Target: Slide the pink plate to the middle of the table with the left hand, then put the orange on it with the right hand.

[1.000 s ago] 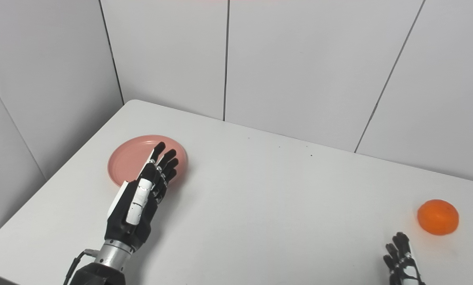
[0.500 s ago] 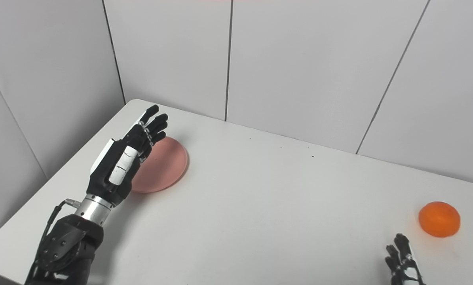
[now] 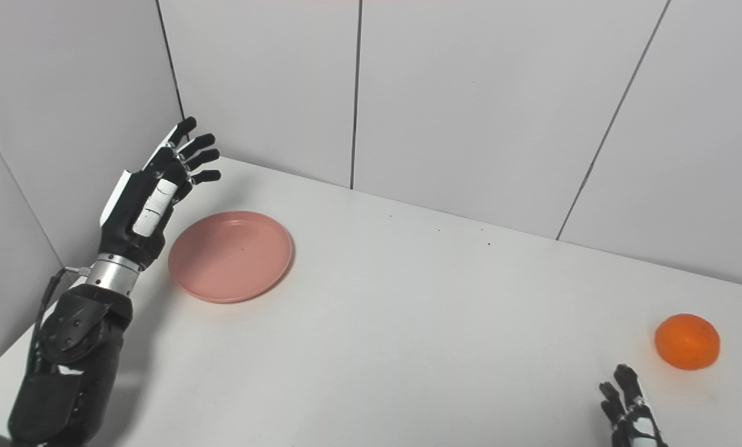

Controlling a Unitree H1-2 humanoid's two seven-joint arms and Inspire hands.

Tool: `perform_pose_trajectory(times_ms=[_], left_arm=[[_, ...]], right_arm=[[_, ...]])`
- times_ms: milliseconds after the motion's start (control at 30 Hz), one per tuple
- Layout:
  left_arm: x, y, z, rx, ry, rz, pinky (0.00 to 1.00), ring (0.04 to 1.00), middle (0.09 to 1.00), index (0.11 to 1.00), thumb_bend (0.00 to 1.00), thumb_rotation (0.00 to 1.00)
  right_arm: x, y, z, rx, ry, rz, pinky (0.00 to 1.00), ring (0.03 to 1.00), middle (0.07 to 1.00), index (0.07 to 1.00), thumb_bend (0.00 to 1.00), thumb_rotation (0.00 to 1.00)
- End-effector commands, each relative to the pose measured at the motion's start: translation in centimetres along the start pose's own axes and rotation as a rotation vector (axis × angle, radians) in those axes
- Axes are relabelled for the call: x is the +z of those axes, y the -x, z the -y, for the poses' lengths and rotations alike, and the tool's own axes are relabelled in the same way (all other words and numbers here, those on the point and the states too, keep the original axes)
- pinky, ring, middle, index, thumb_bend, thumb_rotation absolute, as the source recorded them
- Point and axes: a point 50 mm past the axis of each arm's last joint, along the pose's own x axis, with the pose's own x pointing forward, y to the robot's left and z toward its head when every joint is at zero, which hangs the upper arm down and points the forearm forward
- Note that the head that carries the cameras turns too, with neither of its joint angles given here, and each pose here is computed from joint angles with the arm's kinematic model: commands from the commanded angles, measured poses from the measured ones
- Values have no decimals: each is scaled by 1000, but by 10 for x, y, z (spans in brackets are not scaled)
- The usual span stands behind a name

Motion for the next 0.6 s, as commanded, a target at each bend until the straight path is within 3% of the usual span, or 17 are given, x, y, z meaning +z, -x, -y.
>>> perform_pose_trajectory(times_ms=[0, 133, 567], left_arm=[[17, -20, -10, 24, -35, 99, 722, 847, 883, 926, 984, 774], [8, -26, -23, 49, -47, 70, 724, 848, 882, 927, 960, 765], [-49, -28, -47, 112, -108, -38, 714, 829, 850, 911, 838, 735]], right_arm=[[-40, 19, 1, -20, -22, -159, 983, 950, 980, 945, 700, 1000], [-40, 18, 0, -18, -26, -157, 981, 952, 984, 944, 695, 1000], [-39, 17, -3, -11, -33, -163, 951, 933, 972, 931, 716, 1000]])
